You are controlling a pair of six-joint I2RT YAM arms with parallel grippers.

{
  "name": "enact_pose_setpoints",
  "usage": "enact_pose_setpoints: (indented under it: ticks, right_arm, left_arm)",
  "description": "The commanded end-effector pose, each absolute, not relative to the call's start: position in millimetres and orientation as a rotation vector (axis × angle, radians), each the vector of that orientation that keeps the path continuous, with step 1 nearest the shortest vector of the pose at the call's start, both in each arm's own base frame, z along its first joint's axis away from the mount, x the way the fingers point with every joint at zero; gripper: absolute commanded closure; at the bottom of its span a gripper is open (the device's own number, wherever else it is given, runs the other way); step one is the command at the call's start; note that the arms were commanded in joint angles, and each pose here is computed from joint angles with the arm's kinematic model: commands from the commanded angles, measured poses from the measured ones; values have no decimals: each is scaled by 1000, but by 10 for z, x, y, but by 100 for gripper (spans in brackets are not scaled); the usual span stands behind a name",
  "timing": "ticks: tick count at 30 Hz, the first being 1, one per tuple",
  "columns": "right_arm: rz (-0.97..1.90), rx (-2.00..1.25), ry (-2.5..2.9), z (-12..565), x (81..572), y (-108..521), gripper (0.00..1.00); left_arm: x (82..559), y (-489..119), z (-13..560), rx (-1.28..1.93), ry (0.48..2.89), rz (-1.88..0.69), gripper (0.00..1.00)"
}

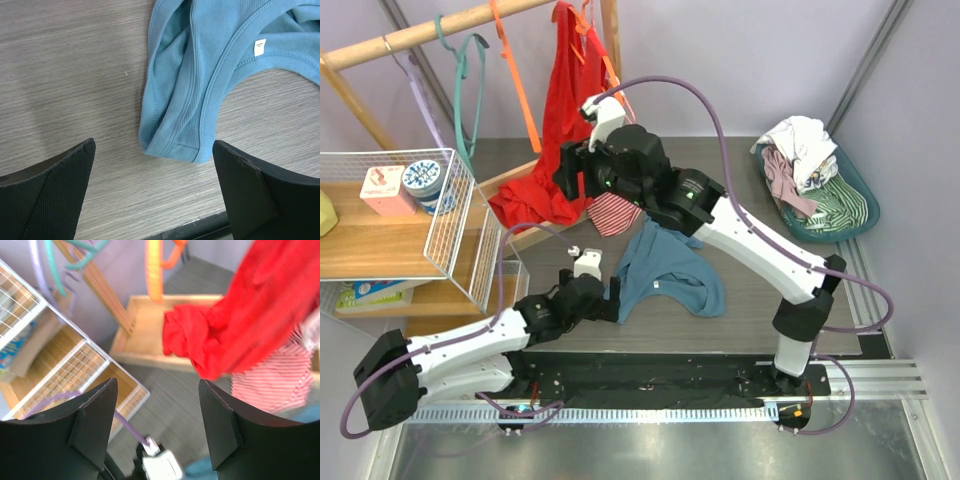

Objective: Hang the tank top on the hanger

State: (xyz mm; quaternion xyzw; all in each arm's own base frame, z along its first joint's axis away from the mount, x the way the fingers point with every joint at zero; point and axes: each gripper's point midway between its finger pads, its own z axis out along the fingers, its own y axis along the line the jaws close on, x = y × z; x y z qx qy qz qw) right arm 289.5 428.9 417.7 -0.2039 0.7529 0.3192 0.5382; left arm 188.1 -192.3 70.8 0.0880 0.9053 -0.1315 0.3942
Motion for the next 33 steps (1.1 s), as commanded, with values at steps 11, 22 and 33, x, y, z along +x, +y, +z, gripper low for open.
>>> enact_pose_setpoints:
  ticks: [11,22,33]
  right_arm:
    - [752,-358,1374,4932,3449,4853,23]
    - [656,-298,1305,4852,3770,5046,33]
    - [668,-290,1263,4946,3762,5050,97]
  left_arm:
    - [1864,-1850,771,154,2270,-366,0]
    - [1849,-1821,807,154,2263,-369,0]
    - [1839,-1711,806,150,2255,-329,0]
